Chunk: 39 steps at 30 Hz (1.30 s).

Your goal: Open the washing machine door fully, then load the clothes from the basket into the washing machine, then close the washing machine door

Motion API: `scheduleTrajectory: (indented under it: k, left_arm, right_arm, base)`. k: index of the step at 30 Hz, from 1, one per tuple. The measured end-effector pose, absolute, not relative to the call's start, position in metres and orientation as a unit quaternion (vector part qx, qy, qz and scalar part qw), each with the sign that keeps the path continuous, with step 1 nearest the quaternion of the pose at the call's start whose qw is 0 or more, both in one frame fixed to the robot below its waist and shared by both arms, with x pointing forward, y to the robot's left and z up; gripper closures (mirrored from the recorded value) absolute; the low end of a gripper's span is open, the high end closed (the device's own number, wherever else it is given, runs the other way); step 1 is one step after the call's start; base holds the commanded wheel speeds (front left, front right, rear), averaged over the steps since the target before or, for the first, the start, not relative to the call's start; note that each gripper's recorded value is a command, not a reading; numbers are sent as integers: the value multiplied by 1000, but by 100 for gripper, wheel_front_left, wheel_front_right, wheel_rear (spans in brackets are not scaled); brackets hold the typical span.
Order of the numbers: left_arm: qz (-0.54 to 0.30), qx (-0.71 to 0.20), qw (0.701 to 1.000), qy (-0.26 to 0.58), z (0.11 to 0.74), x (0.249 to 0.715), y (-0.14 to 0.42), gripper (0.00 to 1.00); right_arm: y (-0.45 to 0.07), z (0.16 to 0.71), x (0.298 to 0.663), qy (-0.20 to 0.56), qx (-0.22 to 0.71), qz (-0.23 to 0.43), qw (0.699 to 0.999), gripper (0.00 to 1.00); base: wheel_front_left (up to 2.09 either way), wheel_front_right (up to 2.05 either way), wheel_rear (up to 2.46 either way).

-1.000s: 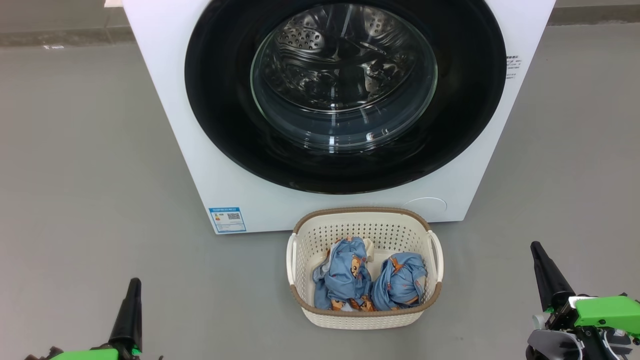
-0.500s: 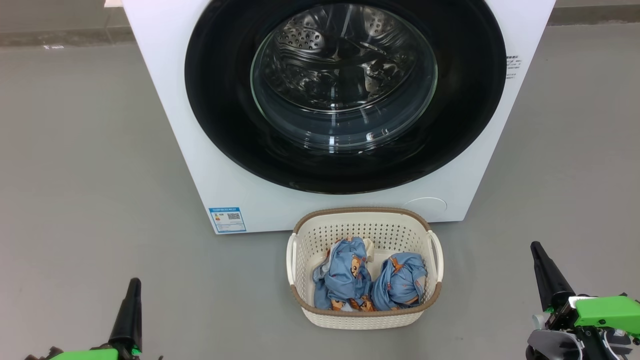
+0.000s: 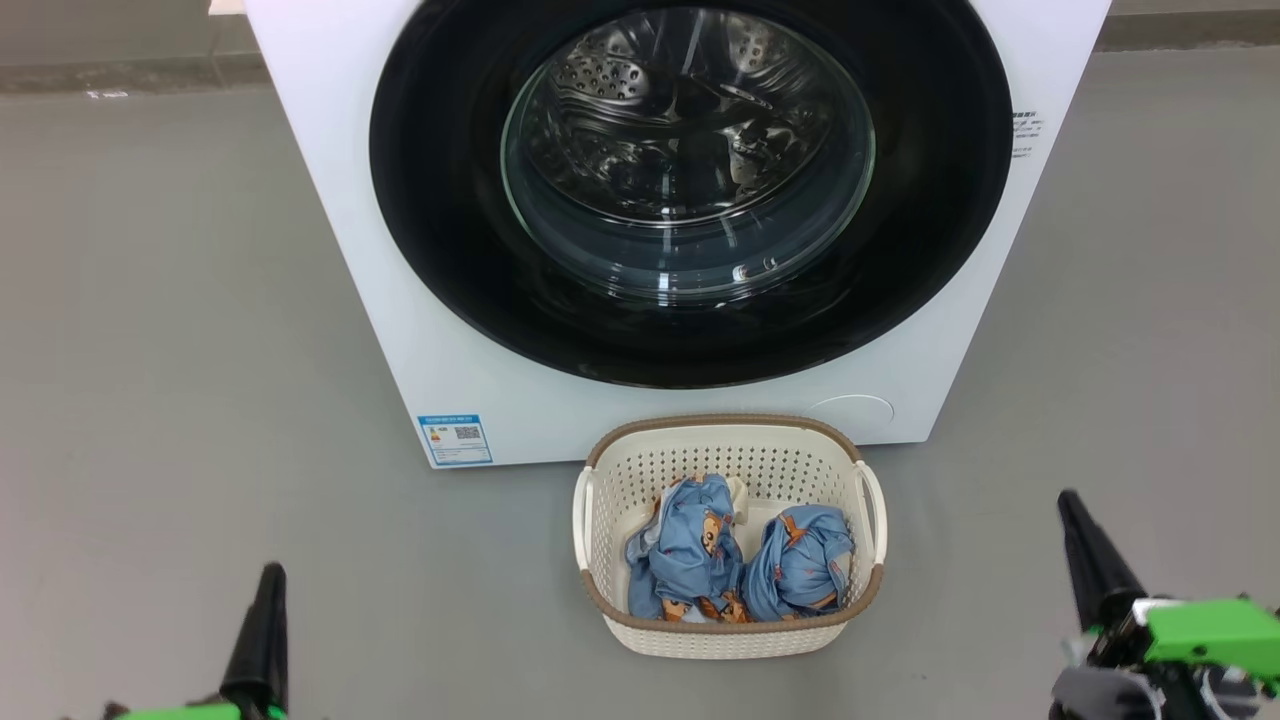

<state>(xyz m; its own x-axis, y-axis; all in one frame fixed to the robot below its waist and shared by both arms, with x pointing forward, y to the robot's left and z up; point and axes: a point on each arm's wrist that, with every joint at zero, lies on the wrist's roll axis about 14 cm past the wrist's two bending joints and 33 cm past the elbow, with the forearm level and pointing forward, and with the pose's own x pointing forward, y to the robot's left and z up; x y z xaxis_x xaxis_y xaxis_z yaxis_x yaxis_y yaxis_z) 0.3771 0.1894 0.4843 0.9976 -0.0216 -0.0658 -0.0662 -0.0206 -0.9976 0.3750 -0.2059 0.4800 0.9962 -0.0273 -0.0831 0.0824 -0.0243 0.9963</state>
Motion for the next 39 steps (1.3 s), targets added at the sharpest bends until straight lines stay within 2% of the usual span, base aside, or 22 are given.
scheduleTrajectory:
  k: [2,3,4,11,18,39]
  left_arm:
    - [27,-716,696,43,474,372,188,0]
    - [35,-717,694,50,466,368,186,100]
    - [42,-719,692,58,459,365,185,0]
    - [53,-720,689,68,450,359,181,0]
    - [50,-702,707,69,451,359,179,0]
    - [34,-601,796,68,458,362,177,0]
  right_arm:
    - [-204,467,369,32,717,-53,694,0]
    - [-202,459,365,41,719,-62,691,100]
    - [-201,452,361,49,721,-70,688,0]
    - [-201,441,354,56,722,-86,685,0]
    - [-203,443,354,50,712,-88,695,0]
    - [-205,451,356,56,618,-71,781,0]
  base:
    - [0,0,0]
    - [0,0,0]
    - [0,0,0]
    - [0,0,0]
    - [0,0,0]
    - [0,0,0]
